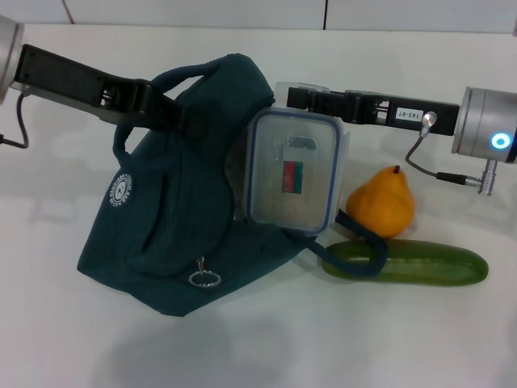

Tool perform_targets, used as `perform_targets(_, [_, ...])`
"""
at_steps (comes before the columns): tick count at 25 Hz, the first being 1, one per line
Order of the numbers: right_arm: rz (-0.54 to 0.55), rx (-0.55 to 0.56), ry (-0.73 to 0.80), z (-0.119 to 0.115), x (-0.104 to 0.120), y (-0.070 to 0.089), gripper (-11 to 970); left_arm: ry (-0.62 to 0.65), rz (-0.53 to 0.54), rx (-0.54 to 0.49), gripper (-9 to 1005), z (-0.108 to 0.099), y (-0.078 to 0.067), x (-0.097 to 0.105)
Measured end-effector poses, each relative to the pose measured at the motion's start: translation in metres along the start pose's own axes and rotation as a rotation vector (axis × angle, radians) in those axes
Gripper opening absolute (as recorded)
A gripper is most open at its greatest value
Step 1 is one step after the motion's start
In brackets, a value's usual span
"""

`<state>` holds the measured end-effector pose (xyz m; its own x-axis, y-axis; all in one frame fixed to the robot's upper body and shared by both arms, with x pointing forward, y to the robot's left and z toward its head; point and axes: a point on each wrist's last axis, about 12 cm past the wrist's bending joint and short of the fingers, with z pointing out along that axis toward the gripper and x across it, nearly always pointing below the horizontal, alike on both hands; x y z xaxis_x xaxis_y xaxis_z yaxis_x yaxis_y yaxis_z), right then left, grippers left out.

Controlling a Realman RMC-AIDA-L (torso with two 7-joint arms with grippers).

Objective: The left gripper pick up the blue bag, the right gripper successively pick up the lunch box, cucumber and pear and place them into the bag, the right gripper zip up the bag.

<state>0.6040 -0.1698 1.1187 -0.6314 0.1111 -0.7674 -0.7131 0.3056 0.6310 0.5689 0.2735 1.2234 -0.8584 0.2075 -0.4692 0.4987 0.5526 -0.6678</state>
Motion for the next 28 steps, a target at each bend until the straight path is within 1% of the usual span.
perform_targets(4, [-0.009, 0.0, -0.003, 0.0, 0.0, 0.0, 349, 0.0, 0.002, -0.001, 39, 0.0, 0.0, 0.0])
perform_targets(9, [-0.013, -0.013, -0.002, 0.0, 0.0, 0.001, 148, 0.0, 0.003, 0.0, 39, 0.0, 0.0, 0.0])
perform_targets(15, [-0.011, -0.035, -0.028, -0.004, -0.001, 0.003, 95, -0.005, 0.004, 0.017, 39, 0.001, -0.001, 0.0])
perform_targets(20, [0.01, -0.087, -0.131, -0.021, -0.007, 0.007, 95, -0.011, -0.005, 0.04, 39, 0.002, -0.001, 0.001])
perform_targets(27, [0.025, -0.165, -0.302, -0.047, -0.016, 0.013, 96, -0.039, -0.054, 0.109, 39, 0.008, 0.005, 0.003])
perform_targets(28, [0.025, -0.165, -0.302, -0.047, -0.016, 0.013, 96, -0.048, -0.061, 0.12, 39, 0.009, 0.005, 0.003])
